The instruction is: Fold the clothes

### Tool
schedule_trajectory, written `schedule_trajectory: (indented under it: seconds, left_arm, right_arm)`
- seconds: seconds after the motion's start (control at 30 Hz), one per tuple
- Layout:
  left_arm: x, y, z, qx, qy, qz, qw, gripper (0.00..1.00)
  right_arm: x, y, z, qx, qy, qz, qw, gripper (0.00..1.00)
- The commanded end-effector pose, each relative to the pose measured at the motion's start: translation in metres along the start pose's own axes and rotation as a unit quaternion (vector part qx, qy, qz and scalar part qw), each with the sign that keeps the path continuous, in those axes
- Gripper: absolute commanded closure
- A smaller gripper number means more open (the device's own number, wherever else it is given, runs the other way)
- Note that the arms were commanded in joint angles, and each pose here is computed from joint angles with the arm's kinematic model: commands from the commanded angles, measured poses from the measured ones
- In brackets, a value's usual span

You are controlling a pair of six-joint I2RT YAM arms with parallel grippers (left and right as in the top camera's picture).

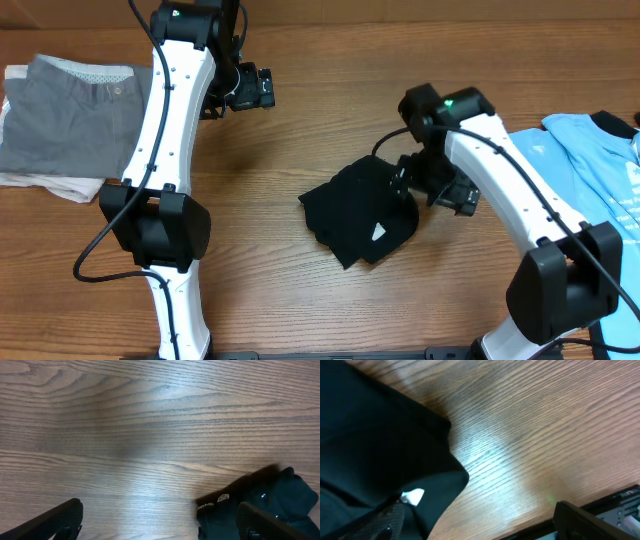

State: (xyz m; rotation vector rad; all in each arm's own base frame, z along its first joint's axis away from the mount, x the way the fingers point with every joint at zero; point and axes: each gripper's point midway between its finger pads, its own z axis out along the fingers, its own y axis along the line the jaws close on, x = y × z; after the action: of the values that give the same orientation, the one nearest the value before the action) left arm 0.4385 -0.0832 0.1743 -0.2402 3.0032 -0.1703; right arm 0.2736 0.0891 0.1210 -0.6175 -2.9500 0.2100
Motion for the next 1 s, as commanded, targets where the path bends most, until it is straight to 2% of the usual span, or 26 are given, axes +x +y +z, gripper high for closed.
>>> schedule_trajectory:
  seconds: [0.0,0.13,0.17,0.27,0.33,0.47,0.67,0.77,0.87,0.97]
  left_arm:
    - [0.000,0.001,0.006,-0.007,0.005,0.005,1.000,0.00]
    - [0.000,0.001,0.006,-0.007,0.004,0.005,1.000,0.00]
    - [-0.001,0.001,0.006,-0.006,0.003,0.005,1.000,0.00]
    - [0.000,0.001,0.006,-0.006,0.004,0.005,1.000,0.00]
    - [0.000,0.001,0.006,-0.006,0.004,0.007,1.000,0.00]
    - [-0.001,0.002,0.006,-0.007,0.004,0.006,1.000,0.00]
    - [-0.001,0.002,0.006,-0.007,0.004,0.006,1.000,0.00]
    - [-0.001,0.002,0.006,-0.007,0.004,0.006,1.000,0.00]
    - [-0.001,0.002,0.006,-0.007,0.004,0.006,1.000,0.00]
    - [-0.001,0.002,0.006,-0.007,0.004,0.006,1.000,0.00]
  right_arm:
    - [0.001,0.002,-0.013,-0.019,-0.006,0.002,1.000,0.00]
    - [0.015,0.040,-0.017,-0.101,0.017,-0.080,0.991,0.03]
    - [0.023,0.064,-0.018,-0.140,0.012,-0.145,0.979,0.03]
    - [0.032,0.083,-0.009,-0.149,-0.005,-0.206,0.967,0.03]
    - [0.038,0.090,0.001,-0.148,-0.005,-0.219,0.964,0.05]
    - [0.048,0.098,0.026,-0.153,0.002,-0.229,0.961,0.16]
    - [0.049,0.101,0.048,-0.163,0.003,-0.228,0.960,0.19]
    - [0.050,0.109,0.049,-0.184,0.003,-0.231,0.955,0.27]
    - [0.049,0.117,0.046,-0.202,-0.001,-0.233,0.951,0.39]
    - [0.050,0.121,0.044,-0.211,0.000,-0.232,0.949,0.62]
